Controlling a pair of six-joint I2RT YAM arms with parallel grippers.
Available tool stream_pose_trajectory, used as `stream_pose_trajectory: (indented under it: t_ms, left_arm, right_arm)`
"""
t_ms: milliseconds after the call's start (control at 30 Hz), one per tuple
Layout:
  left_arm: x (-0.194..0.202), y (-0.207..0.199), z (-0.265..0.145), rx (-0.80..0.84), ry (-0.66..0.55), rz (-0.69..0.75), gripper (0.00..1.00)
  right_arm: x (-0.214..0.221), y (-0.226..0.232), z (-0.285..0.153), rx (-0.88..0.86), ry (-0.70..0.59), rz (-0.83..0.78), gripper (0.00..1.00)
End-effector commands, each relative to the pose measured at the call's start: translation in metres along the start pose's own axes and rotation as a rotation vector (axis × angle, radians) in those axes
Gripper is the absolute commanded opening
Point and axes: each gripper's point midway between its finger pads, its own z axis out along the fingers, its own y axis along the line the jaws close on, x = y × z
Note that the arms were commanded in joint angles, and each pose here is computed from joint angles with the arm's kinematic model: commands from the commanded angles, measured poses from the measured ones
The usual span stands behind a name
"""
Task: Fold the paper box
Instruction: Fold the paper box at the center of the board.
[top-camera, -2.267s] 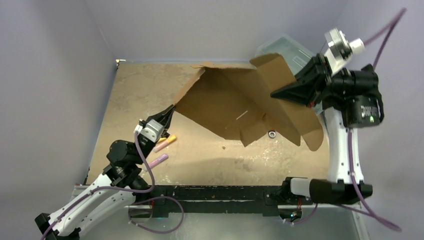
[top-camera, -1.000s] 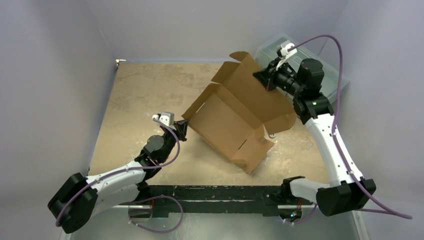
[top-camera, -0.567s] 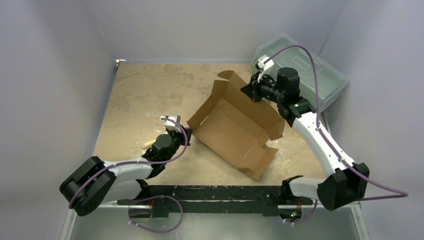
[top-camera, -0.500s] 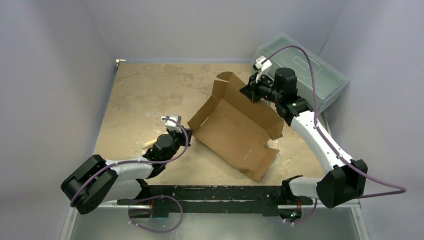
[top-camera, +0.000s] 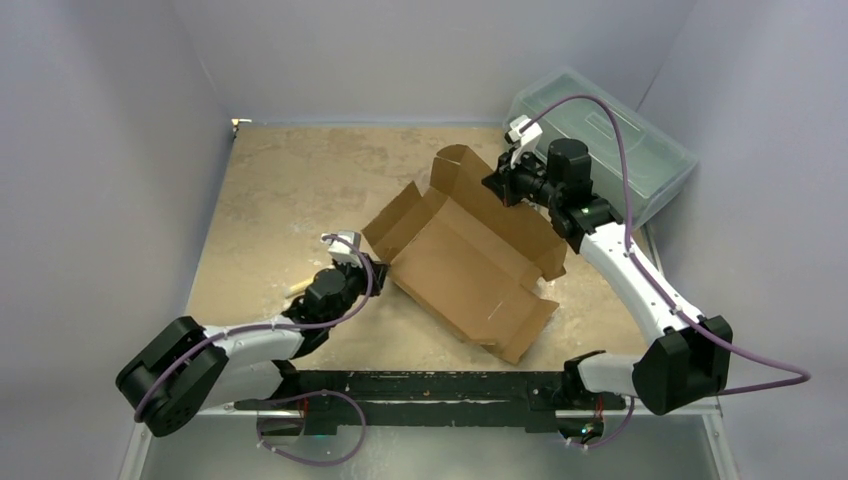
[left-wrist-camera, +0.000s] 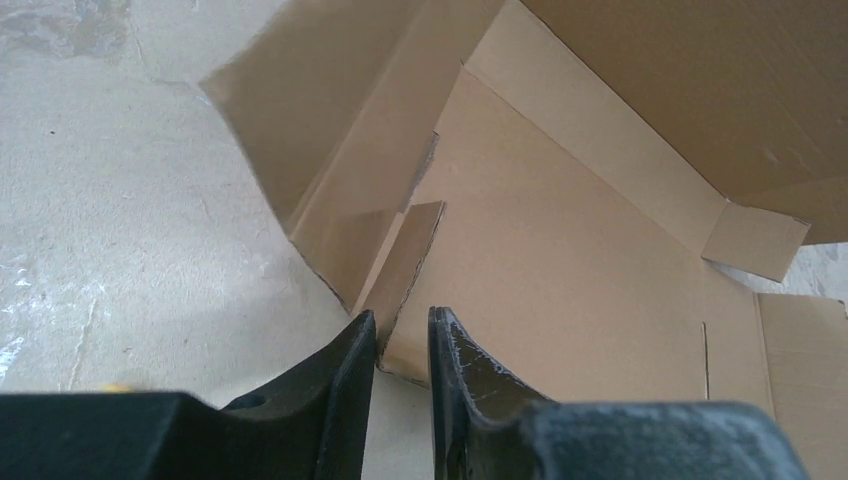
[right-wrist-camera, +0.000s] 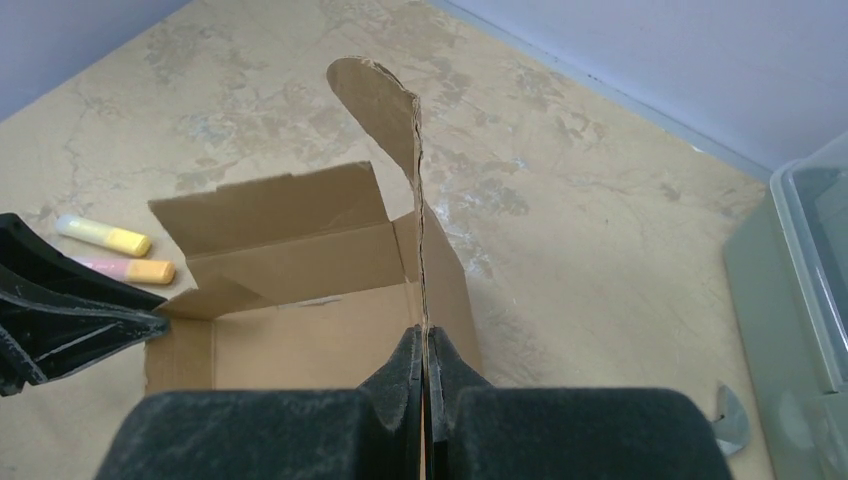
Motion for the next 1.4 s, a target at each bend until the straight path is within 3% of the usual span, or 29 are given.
stream_pose_trajectory:
  t_ms: [0,167,367,500,733,867,1133,1267,1367]
  left_arm:
    - [-0.004,-0.012,-0.004,0.048,0.024,-0.025,0.27]
    - [-0.023,-0.013,-0.012,0.022,0.020,0.012,0.45]
    - [-0.092,-0.019,-0.025,-0.037,-0.013,0.145,0.75]
    - [-0.121,-0.027,-0.021,-0.027,0.072,0.279,0.85]
    - [-0.165,-0.030,0.031,0.085,0.209,0.436,0.88]
    - [-0.156,-0.033,0.070,0.164,0.299,0.488,0.88]
    - [-0.124,-0.017,0.121,0.162,0.390,0.400,0.96]
    - [-0.111,-0.006,0.126,0.140,0.411,0.359,0.91]
    - [-0.098,-0.004,0.126,0.162,0.447,0.328,0.75]
  right_arm:
    - [-0.018,0.001,0.001,-0.016,-0.071,-0.057,0.00]
    - [-0.015,0.002,0.001,-0.032,-0.061,-0.087,0.00]
    - [-0.013,0.004,0.002,-0.046,-0.052,-0.111,0.00]
    - [-0.011,0.004,0.002,-0.054,-0.048,-0.115,0.00]
    - [-0.010,0.007,0.003,-0.070,-0.044,-0.120,0.00]
    - [-0.010,0.007,0.003,-0.074,-0.044,-0.124,0.00]
    - [-0.009,0.008,0.003,-0.081,-0.044,-0.130,0.00]
    - [-0.009,0.008,0.003,-0.082,-0.046,-0.131,0.00]
    - [-0.009,0.009,0.003,-0.083,-0.045,-0.131,0.00]
